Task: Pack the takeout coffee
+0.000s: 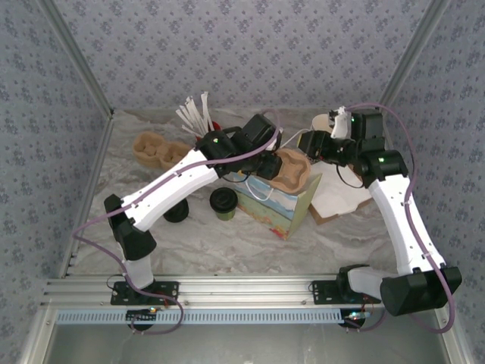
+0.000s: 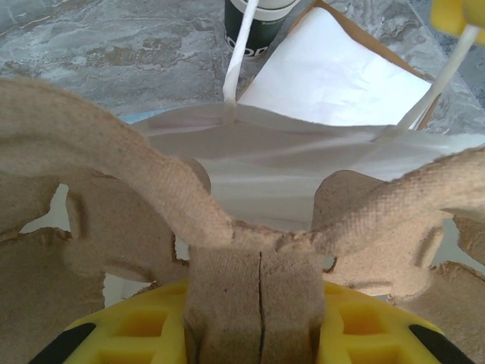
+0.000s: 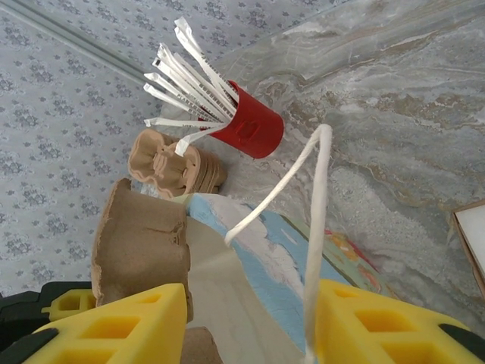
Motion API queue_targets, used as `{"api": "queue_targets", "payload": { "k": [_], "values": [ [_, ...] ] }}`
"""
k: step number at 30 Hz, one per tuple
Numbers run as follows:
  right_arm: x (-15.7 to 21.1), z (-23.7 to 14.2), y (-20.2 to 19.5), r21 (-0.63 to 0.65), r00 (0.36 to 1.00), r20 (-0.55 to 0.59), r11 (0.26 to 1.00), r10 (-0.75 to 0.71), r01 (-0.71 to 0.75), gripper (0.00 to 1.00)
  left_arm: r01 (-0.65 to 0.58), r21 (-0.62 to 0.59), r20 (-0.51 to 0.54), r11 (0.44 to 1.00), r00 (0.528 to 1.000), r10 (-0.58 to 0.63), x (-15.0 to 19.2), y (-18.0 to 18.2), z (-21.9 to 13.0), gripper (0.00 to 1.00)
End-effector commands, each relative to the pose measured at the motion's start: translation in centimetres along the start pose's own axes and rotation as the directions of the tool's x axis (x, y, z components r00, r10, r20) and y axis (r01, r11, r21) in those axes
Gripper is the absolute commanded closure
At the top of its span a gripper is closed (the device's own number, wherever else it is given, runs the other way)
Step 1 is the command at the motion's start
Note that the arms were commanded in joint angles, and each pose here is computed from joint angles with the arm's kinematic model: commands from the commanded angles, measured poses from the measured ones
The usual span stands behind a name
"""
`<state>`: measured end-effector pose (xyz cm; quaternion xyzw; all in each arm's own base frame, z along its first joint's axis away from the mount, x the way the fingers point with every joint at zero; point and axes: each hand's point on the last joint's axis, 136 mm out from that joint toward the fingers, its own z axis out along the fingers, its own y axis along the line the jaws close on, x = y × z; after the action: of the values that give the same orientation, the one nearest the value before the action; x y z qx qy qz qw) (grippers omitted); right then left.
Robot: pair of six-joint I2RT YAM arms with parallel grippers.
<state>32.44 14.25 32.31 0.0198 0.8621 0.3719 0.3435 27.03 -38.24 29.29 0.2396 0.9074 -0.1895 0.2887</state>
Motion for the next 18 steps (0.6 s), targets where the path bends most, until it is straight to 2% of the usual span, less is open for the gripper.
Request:
{"api": "queue_targets", "payload": {
  "k": [1,10,18],
  "values": [
    [0.3,0.1,0.4,-0.023,1.000,-0.004,0.999,-0.026,0.026,0.55,-0.022,-0.028,-0.003,0.999,1.000,0.022,0.2,-0.5,-0.8,0.69],
    [0.1,0.2,0.3,-0.009,0.999,0.009,0.999,-0.033,0.033,0.88,-0.055,-0.036,-0.062,0.998,0.997,0.052,1.6,-0.3,-0.5,0.69],
    [-0.2,-0.3,0.4,0.004,0.999,0.032,0.999,-0.043,0.043,0.98,-0.074,-0.059,-0.072,0.996,0.995,0.070,1.2,-0.1,-0.7,0.69]
  ]
}}
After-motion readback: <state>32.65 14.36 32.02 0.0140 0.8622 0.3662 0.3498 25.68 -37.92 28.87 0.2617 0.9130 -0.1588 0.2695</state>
